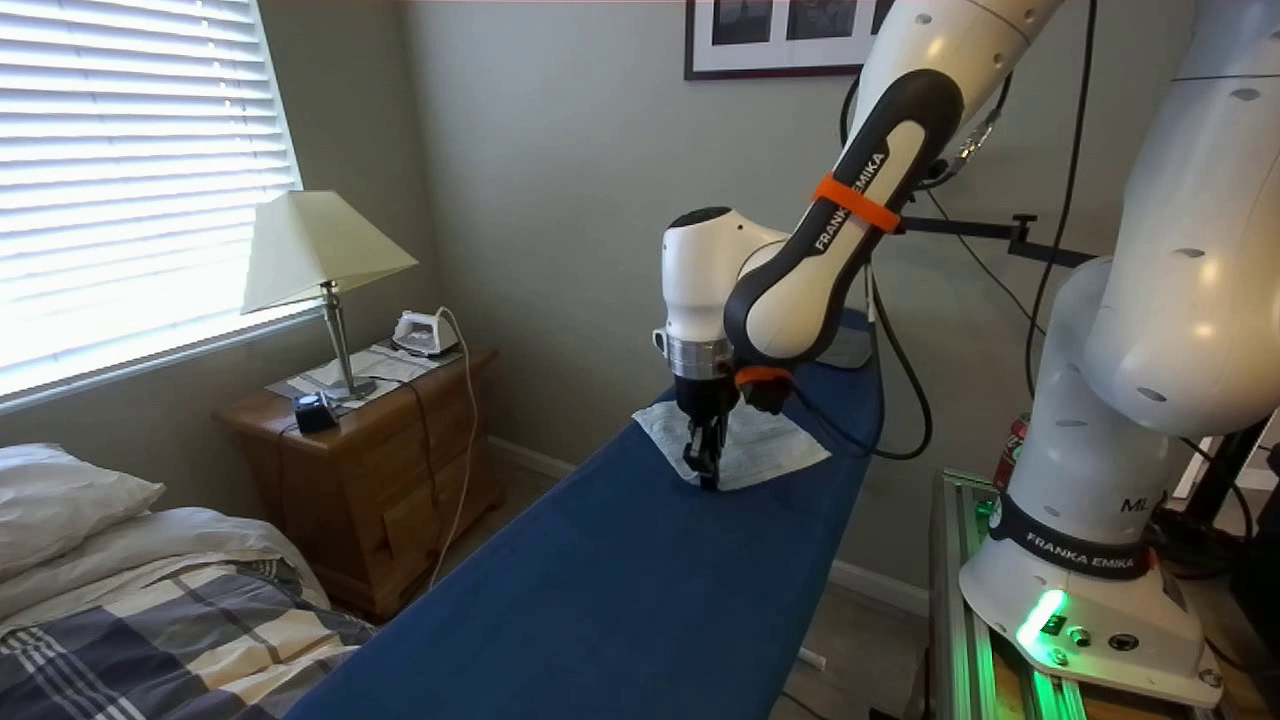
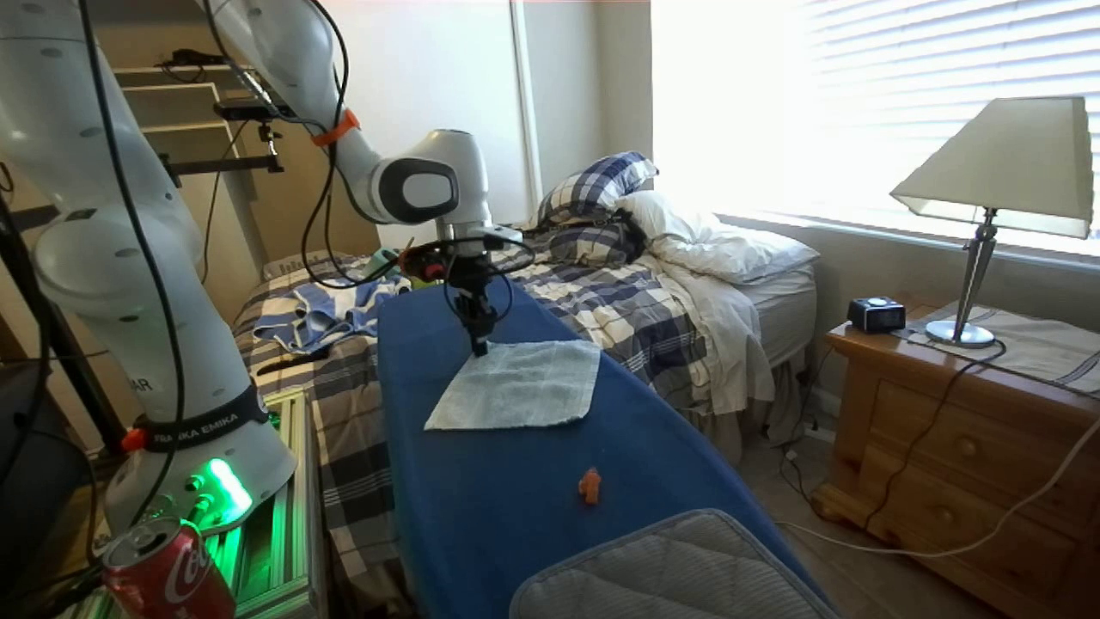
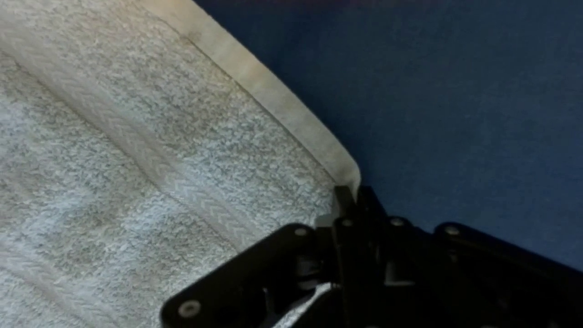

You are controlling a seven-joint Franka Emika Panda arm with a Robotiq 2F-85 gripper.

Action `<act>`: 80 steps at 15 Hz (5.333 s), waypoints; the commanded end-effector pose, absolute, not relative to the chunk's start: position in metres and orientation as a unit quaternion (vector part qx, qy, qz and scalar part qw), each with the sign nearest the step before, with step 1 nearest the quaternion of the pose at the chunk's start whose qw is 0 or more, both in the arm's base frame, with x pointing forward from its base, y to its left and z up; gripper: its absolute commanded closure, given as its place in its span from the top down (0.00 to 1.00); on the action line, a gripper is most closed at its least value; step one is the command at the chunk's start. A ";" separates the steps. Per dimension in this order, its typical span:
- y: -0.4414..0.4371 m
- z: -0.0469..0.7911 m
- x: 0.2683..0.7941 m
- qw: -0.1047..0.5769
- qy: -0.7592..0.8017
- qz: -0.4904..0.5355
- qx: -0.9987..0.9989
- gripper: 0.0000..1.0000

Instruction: Fold the cloth

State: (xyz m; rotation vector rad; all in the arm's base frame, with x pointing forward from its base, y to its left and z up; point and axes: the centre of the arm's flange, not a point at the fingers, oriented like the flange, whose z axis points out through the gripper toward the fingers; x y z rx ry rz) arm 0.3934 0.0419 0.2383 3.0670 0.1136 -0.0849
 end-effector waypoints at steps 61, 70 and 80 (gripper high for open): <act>-0.210 0.261 0.417 0.088 -0.008 0.016 0.996 0.02; -0.218 0.258 0.418 0.096 -0.010 0.011 0.995 0.23; -0.212 0.271 0.419 0.097 -0.007 0.019 0.995 0.88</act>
